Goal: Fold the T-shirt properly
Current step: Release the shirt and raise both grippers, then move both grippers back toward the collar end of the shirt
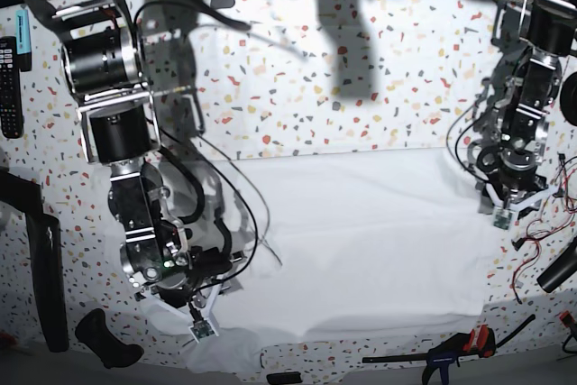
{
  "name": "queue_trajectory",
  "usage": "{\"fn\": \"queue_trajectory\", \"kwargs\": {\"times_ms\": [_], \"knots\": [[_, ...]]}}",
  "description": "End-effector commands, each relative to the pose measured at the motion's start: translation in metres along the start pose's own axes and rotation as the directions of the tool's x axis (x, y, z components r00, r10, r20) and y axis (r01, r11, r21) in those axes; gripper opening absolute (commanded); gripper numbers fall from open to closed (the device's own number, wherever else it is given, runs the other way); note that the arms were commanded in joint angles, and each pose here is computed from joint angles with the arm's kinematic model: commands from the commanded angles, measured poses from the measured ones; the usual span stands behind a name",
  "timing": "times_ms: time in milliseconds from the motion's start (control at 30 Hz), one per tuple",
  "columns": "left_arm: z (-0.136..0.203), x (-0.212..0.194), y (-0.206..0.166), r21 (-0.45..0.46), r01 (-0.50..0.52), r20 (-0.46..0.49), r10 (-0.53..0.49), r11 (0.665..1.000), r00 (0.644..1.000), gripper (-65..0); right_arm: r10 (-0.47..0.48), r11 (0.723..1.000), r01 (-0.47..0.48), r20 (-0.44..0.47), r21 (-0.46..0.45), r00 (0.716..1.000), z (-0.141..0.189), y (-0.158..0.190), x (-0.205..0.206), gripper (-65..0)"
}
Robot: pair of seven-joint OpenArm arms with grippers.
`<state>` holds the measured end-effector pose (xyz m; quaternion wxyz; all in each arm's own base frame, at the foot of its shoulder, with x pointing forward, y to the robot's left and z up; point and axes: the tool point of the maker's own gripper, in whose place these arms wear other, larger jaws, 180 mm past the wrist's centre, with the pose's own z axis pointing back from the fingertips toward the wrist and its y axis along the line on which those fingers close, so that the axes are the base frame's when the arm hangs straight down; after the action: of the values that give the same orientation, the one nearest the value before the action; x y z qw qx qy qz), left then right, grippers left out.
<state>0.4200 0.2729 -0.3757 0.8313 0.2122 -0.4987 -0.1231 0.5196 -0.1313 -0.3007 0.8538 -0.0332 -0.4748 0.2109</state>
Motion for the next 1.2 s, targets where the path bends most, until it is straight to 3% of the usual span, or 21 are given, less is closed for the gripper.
{"fn": "queue_trajectory", "kwargs": {"times_ms": [0,167,267,600,800,1033,1167], "knots": [[-0.002,0.034,0.013,0.014,-0.053,0.103,0.051,0.999,0.993,-44.4,-0.002,1.000,0.003,0.089,-0.017,0.996,0.004,-0.008,0.024,-41.4],[0.004,0.064,-0.024,-0.230,-0.186,0.145,0.222,0.955,0.964,-44.3,-0.014,1.000,0.014,0.080,0.006,0.997,0.002,0.007,-0.014,-41.4],[0.007,0.065,-0.038,-0.302,-0.209,0.127,0.257,0.930,0.958,-44.3,-0.022,1.000,0.022,0.044,0.002,0.999,0.004,0.006,-0.039,-41.4],[0.006,0.055,-0.046,-0.309,-0.218,0.071,0.251,0.926,0.965,-44.3,-0.160,0.985,0.159,-0.009,-0.061,0.987,0.017,-0.016,-0.101,-41.4],[0.007,0.043,-0.059,-0.315,-0.239,0.035,0.263,0.918,0.964,-44.3,-0.137,0.988,0.132,-0.057,-0.080,0.989,0.020,-0.015,-0.125,-41.4],[0.002,-0.010,-0.087,-0.304,-0.301,-0.116,0.278,0.904,0.954,-44.3,-0.144,0.988,0.137,-0.103,-0.070,0.984,0.023,-0.007,-0.145,-41.4],[0.000,-0.024,-0.076,-0.282,-0.253,-0.137,0.222,0.925,0.965,-44.4,-0.145,0.988,0.137,-0.147,-0.066,0.978,0.026,-0.002,-0.159,-41.4]]}}
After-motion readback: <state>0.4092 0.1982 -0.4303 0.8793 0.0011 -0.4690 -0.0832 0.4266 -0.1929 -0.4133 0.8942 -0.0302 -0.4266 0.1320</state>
